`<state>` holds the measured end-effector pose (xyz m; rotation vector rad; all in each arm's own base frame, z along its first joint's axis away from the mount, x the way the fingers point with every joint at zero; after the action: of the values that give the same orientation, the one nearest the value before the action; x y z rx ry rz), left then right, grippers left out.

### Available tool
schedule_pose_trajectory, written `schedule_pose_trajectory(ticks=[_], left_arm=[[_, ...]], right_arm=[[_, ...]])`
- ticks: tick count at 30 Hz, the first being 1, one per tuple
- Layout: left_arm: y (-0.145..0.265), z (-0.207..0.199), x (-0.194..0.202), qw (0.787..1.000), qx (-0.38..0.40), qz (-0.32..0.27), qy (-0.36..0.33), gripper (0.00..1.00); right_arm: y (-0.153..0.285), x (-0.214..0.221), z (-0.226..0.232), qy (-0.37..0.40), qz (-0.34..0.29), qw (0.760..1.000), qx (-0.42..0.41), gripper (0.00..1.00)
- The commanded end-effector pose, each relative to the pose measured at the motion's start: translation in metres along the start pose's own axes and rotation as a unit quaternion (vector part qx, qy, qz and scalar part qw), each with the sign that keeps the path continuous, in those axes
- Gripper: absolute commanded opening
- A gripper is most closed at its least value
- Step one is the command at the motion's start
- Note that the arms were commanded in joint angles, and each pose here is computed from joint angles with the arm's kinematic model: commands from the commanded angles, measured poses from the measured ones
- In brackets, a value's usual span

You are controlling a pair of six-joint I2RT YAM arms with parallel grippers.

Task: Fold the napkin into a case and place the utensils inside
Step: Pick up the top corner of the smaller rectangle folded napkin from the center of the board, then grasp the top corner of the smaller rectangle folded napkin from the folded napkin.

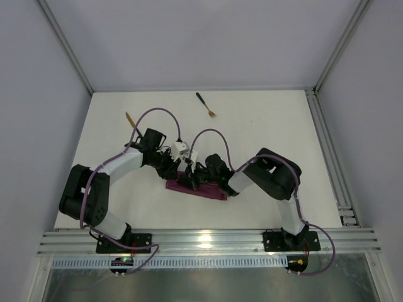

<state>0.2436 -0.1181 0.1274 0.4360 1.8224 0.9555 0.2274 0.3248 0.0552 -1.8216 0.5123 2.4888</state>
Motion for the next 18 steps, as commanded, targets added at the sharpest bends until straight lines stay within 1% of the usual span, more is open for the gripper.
schedule_pose_trajectory(ticks=[1,5,7,8,9,11,12,13,14,15,16,18], left_arm=[[-0.011,0.0,0.008,1.0,0.026,-0.002,0.017,0.24],[-0.018,0.003,0.015,0.999,0.019,0.009,0.024,0.23],[-0.02,0.002,0.014,0.999,0.038,0.002,0.032,0.23],[-0.018,0.003,0.014,0.998,0.045,-0.008,0.041,0.23],[-0.016,0.001,0.009,0.996,0.073,-0.031,0.044,0.23],[-0.006,0.002,0.007,0.993,0.087,-0.051,0.057,0.25],[-0.001,0.002,0.005,0.992,0.094,-0.059,0.058,0.25],[0.006,0.001,-0.003,0.989,0.112,-0.083,0.052,0.25],[0.014,0.001,-0.001,0.987,0.12,-0.087,0.065,0.25],[0.018,0.001,-0.003,0.986,0.126,-0.095,0.06,0.25],[0.024,0.002,-0.008,0.983,0.136,-0.109,0.057,0.25],[0.033,0.0,-0.007,0.982,0.14,-0.106,0.067,0.25]], right_arm=[[0.001,-0.009,-0.005,0.036,-0.044,0.998,0.011,0.04],[0.001,-0.004,-0.006,0.036,-0.038,0.999,0.012,0.04],[0.0,-0.004,-0.005,0.036,-0.039,0.999,0.009,0.04],[0.0,-0.005,-0.006,0.037,-0.039,0.998,0.01,0.04],[0.001,-0.004,-0.006,0.036,-0.039,0.999,0.012,0.04],[0.003,-0.002,-0.006,0.036,-0.037,0.999,0.017,0.04],[0.003,-0.002,-0.006,0.039,-0.043,0.998,0.018,0.04],[0.004,-0.001,-0.005,0.044,-0.046,0.998,0.021,0.04],[0.008,0.005,-0.004,0.046,-0.045,0.998,0.025,0.04],[0.008,0.003,-0.002,0.06,-0.061,0.996,0.028,0.04],[0.008,0.005,0.001,0.069,-0.063,0.995,0.033,0.04],[0.008,0.008,0.004,0.091,-0.065,0.993,0.035,0.04]])
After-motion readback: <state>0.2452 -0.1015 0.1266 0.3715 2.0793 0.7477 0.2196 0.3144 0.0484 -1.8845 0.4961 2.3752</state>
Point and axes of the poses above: each gripper's point midway between its finger pads, its own y axis back along the fingers, its own z axis along the line the jaws close on, x = y × z, the point moved 10 cm from there along y, back along the fingers, and after that the axes turned 2 degrees about -y, right-handed, at the moved point
